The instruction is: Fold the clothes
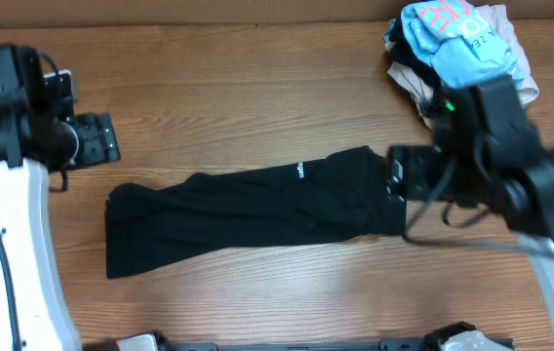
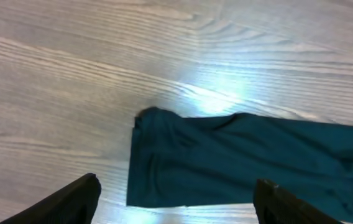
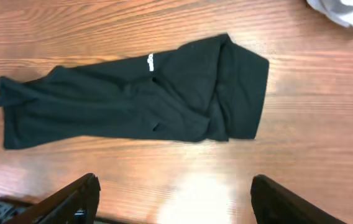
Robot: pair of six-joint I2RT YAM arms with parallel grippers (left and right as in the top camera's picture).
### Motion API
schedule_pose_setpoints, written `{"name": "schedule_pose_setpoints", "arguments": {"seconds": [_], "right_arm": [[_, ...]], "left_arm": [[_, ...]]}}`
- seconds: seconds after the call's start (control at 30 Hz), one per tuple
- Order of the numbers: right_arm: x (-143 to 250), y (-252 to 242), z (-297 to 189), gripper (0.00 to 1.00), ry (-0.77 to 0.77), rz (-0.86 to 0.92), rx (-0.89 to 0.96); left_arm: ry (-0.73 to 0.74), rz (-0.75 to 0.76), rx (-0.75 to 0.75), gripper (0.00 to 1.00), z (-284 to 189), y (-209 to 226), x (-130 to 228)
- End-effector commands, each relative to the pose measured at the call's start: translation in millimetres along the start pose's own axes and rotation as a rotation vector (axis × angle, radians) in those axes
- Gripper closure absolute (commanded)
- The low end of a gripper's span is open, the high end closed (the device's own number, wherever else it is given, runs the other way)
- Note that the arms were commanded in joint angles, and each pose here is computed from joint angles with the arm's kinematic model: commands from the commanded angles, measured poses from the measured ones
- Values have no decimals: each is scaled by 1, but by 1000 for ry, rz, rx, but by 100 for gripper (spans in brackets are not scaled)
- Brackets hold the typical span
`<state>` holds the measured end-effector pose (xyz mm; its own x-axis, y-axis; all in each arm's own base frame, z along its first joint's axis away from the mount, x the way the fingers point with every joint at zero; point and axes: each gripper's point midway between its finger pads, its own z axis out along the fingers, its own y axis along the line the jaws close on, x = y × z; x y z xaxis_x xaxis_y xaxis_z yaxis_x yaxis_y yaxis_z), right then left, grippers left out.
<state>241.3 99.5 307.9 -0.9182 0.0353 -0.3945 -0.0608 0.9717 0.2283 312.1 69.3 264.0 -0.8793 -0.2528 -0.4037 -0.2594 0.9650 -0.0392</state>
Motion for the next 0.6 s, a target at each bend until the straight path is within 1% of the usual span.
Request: {"name": "schedule_pose_setpoints", "arguments": {"seconds": [0.0,0.1,0.17,0.27,0.37,0.43,0.5,0.57], "right_arm": [[7,-2,0,18,13,23,0],[17,-7,11,18,56,29,16],[22,-9,23,18,94,33,27],[27,-11,41,18,141,38,30],[31,-12,57,18,177,41,31],[34,-13,66,18,190,41,32],[35,-14,72,18,195,41,34],[36,-15,76,18,194,41,34]], "left_arm": [[102,-20,24,17,34,-2,32],[149,-21,12,14,68,2,57],[164,2,9,13,93,6,67],[164,5,2,12,123,9,73],[176,11,-46,11,146,19,77],[205,10,-80,11,159,27,83],[238,19,-83,11,172,32,90],[273,10,-95,13,184,38,96]]}}
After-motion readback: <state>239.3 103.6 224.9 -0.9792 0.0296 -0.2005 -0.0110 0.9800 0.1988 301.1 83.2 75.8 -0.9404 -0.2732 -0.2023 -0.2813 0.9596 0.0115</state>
